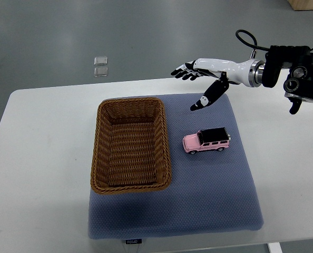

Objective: Place pink car in brown basket
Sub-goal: 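Move the right hand over the pink toy car, fingers pointing down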

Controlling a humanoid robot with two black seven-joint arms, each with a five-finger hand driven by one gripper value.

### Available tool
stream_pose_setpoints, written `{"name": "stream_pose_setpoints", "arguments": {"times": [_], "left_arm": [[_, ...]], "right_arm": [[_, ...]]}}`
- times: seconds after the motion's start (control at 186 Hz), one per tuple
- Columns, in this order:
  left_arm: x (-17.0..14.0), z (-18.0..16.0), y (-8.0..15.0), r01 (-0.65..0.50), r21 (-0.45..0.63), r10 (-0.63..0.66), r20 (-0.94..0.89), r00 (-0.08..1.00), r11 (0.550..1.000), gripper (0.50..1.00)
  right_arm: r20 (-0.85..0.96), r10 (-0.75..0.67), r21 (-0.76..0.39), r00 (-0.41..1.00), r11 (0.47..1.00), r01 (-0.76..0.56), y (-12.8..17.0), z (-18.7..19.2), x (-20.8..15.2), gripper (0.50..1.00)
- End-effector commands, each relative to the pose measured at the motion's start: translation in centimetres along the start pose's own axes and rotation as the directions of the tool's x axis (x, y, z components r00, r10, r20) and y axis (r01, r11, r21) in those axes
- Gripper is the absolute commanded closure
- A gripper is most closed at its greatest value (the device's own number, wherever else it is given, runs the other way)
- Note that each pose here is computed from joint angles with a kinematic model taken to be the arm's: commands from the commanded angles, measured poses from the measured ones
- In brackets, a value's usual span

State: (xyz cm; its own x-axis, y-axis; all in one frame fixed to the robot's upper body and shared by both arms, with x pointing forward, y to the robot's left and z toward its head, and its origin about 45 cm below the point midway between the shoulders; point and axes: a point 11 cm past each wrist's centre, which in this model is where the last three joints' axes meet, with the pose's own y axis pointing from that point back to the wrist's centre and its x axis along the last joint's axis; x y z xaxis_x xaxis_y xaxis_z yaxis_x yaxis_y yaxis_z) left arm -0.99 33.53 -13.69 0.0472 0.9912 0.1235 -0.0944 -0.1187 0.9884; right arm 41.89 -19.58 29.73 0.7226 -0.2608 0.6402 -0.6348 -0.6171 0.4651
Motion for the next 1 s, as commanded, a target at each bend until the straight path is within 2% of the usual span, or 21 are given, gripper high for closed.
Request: {"name": "stream_pose_setpoints", "arguments": {"times": [0.0,0.113,0.441,0.737,0.995], "left_arm": [[0.0,0.0,0.0,0.000,0.000,0.000,0.000,1.000,1.000,0.500],[0.0,0.0,0.0,0.000,0.000,0.000,0.000,1.000,1.000,0.500],[0.0,0.0,0.0,0.000,0.000,0.000,0.000,1.000,1.000,0.500],[0.0,0.0,0.0,0.000,-0.002,0.000,0.000,1.000,1.000,0.500],[0.0,0.0,0.0,0.000,0.000,0.000,0.000,1.000,1.000,0.500]], "right_arm": [[-0.047,-0.071,-0.089,0.996,0.994,0.067,0.3,1.2,-1.2,0.595],[-0.059,-0.099,-0.168,0.993,0.982,0.088,0.4,2.7,-2.0,0.597],[-0.040,-0.123,-0.298,0.992,0.949,0.106,-0.1,5.9,-5.3,0.615],[-0.021,-0.097,-0.335,0.995,0.939,0.084,-0.1,7.8,-7.3,0.628],[-0.129,-0.109,-0.330,0.986,0.942,0.061,-0.5,7.7,-7.4,0.634]]}}
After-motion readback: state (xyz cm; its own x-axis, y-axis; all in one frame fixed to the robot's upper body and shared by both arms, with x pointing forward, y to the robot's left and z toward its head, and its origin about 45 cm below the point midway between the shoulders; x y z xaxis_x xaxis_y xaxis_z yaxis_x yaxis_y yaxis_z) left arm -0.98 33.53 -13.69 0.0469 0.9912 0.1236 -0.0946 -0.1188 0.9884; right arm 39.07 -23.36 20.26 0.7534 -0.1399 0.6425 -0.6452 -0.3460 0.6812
